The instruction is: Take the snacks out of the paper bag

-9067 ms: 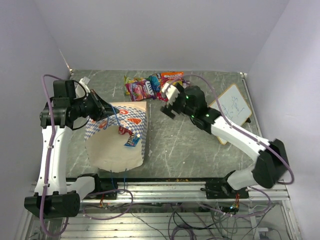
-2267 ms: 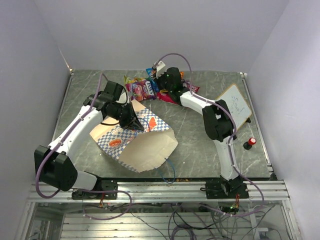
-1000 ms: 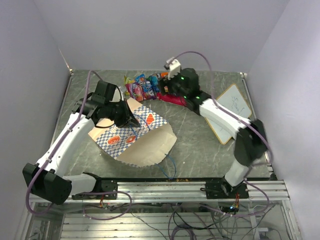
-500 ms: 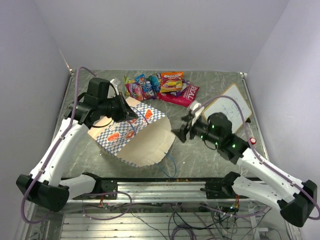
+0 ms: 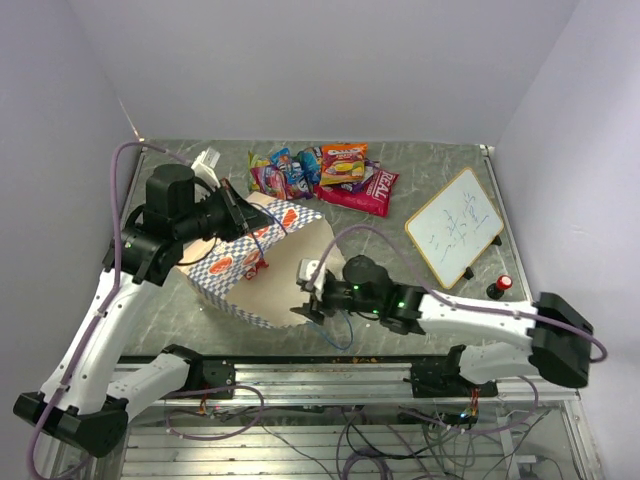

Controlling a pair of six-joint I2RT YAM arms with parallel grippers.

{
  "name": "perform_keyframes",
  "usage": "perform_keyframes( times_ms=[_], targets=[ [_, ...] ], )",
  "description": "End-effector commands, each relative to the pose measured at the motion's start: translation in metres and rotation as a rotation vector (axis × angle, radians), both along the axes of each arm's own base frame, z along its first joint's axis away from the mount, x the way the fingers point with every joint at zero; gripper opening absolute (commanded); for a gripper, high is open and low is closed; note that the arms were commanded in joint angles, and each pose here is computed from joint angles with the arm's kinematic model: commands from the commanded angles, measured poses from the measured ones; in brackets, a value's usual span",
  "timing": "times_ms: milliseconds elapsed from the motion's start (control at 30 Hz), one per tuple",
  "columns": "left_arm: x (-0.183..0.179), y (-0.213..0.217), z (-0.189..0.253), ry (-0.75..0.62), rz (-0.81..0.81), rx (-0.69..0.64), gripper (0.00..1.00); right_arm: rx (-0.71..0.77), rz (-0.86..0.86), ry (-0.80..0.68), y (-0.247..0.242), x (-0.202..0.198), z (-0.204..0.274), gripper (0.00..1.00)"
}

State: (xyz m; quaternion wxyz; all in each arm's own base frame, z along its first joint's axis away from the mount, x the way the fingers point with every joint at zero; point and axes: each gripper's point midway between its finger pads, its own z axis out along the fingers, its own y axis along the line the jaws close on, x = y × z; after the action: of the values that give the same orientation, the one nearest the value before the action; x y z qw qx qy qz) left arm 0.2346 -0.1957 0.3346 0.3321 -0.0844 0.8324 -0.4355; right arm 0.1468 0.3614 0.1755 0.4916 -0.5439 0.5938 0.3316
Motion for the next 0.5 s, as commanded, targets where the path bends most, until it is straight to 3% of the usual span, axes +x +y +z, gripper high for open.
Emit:
perform_keyframes(
  times_ms=[0,167,467],
  targets=[
    [0.000,-0.002,0.016,-0.075,0.005,-0.070,0.07,0.075,-0.069,-0.199,0.036,0.036,0.018,0.59],
    [-0.005,-0.005,0.012,-0.068,-0.027,-0.076,0.07,0.019,-0.103,-0.246,0.065,0.062,-0.019,0.59],
    [-0.010,-0.005,0.022,-0.103,-0.038,-0.105,0.07,0.054,-0.121,-0.263,0.099,0.092,-0.053,0.67]
  ],
)
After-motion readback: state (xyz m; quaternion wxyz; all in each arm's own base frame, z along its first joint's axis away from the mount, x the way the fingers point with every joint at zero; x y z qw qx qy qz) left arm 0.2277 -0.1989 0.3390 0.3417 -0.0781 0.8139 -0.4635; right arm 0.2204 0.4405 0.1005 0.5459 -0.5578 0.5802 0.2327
